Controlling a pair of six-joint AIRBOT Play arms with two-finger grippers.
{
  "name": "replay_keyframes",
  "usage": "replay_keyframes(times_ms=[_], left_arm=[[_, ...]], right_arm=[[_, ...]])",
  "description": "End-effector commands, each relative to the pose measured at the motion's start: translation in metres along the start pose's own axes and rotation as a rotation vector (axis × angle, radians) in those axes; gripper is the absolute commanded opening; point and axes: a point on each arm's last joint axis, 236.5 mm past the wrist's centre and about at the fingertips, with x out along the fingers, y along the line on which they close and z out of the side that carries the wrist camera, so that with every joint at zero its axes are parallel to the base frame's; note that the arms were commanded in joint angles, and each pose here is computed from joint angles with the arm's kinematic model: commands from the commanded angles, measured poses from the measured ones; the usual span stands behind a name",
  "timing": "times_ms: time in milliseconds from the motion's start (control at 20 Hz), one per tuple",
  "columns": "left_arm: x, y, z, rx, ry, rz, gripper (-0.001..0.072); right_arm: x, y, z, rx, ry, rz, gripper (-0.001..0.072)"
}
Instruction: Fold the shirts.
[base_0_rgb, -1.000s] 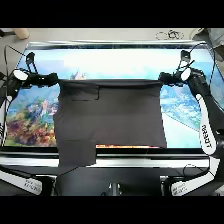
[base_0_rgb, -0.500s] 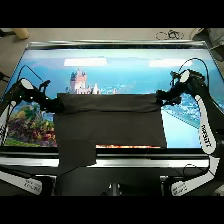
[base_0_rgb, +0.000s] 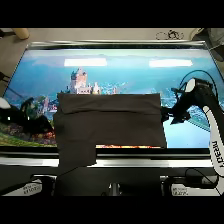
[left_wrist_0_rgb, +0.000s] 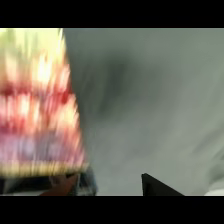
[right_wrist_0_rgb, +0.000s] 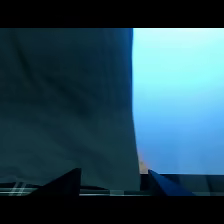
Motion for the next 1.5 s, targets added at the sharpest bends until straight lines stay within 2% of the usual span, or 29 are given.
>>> replay_keyframes(times_ms=[0,250,450,550,650,1000,1050,1150,1300,1450], left_arm=[[0.050,0.013,-0.065,-0.049,0.023,-0.029,0.0452],[0.078,0.011,-0.083,-0.082,0.045,-0.057,0.0451],[0.083,0.002,-0.072,-0.070,0.001,-0.049,0.0448],[0.085,0.000,-0.070,-0.073,-0.010,-0.040,0.0282],[0.086,-0.001,-0.070,-0.065,-0.010,-0.038,0.0032],[0.084,-0.002,-0.069,-0.059,-0.018,-0.038,0.0034],[0.084,-0.002,-0.067,-0.058,-0.027,-0.037,0.0033],[0.079,-0.003,-0.060,-0.045,-0.054,-0.036,0.0033],[0.023,-0.027,-0.014,0.080,-0.250,-0.037,0.0030],[-0.039,-0.053,0.042,0.069,-0.434,-0.053,0.0028]], right_arm=[[0.019,-0.003,-0.029,0.094,0.052,0.134,0.0426],[0.016,-0.005,-0.031,0.092,0.047,0.179,0.0439],[0.032,-0.013,-0.043,0.087,0.082,0.150,0.0489],[0.043,-0.013,-0.052,0.096,0.083,0.148,0.0492],[0.058,-0.014,-0.063,0.105,0.087,0.148,0.0497],[0.089,-0.005,-0.060,0.165,0.032,0.198,0.0490],[0.090,0.001,-0.059,0.181,0.027,0.226,0.0454],[0.087,0.008,-0.056,0.194,0.014,0.259,0.0024],[0.044,0.010,-0.024,0.106,-0.138,0.250,0.0016],[-0.022,0.016,0.044,0.102,-0.403,0.241,0.0016]])
